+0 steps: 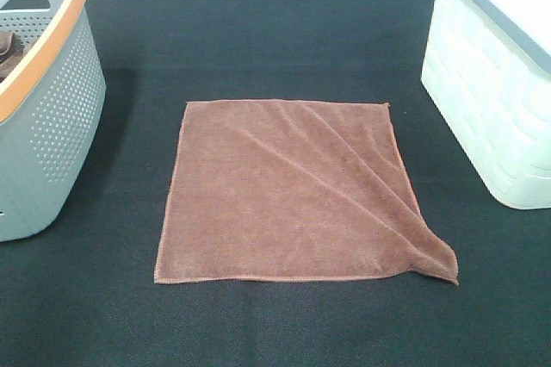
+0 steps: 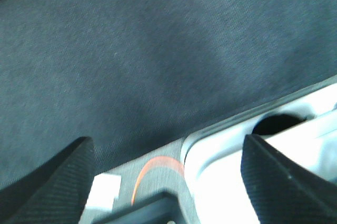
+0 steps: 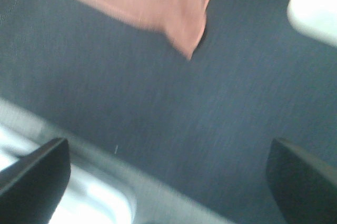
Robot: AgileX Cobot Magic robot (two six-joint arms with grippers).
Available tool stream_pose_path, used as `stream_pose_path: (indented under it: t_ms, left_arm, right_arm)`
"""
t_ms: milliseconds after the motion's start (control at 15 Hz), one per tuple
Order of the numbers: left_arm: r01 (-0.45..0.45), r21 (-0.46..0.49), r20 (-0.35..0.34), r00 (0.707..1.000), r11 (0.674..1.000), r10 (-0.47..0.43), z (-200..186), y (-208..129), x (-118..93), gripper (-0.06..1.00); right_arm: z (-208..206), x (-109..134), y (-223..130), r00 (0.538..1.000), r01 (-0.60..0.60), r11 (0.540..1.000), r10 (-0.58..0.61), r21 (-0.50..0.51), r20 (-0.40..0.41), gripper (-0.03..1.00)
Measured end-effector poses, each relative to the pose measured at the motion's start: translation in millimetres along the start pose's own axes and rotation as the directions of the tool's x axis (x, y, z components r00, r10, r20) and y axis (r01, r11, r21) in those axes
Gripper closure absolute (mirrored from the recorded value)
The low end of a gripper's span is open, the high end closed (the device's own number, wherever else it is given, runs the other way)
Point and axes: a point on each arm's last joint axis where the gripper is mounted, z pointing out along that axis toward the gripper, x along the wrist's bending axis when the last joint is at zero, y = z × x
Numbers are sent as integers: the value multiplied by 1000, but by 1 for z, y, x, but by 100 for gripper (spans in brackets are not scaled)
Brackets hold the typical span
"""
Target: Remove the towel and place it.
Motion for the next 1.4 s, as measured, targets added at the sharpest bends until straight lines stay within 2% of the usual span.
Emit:
stream_pose_path:
  t_ms: [200,400,1200,1267,1400]
  left_arm:
    - [-136,-163,16,990,977,141,-17,-9,2,21]
    - [-230,-182,0,972,956,234,-19,-11,3,21]
    - [-236,-181,-1,971,955,240,-18,-12,3,21]
    - [-223,-190,-6,974,956,226,-19,-13,4,21]
    - [-127,-232,-64,991,964,116,-25,-17,12,21]
  right_arm:
    - [-9,-2,-5,999,-1,998,4,-68,46,2]
    - [-9,-4,-6,997,-33,997,37,-68,68,2]
    - [-9,-2,-5,997,-53,996,56,-71,44,2]
    - [-9,-2,-5,997,-53,996,56,-71,44,2]
    - [-10,-2,-6,996,-67,994,72,-81,53,2]
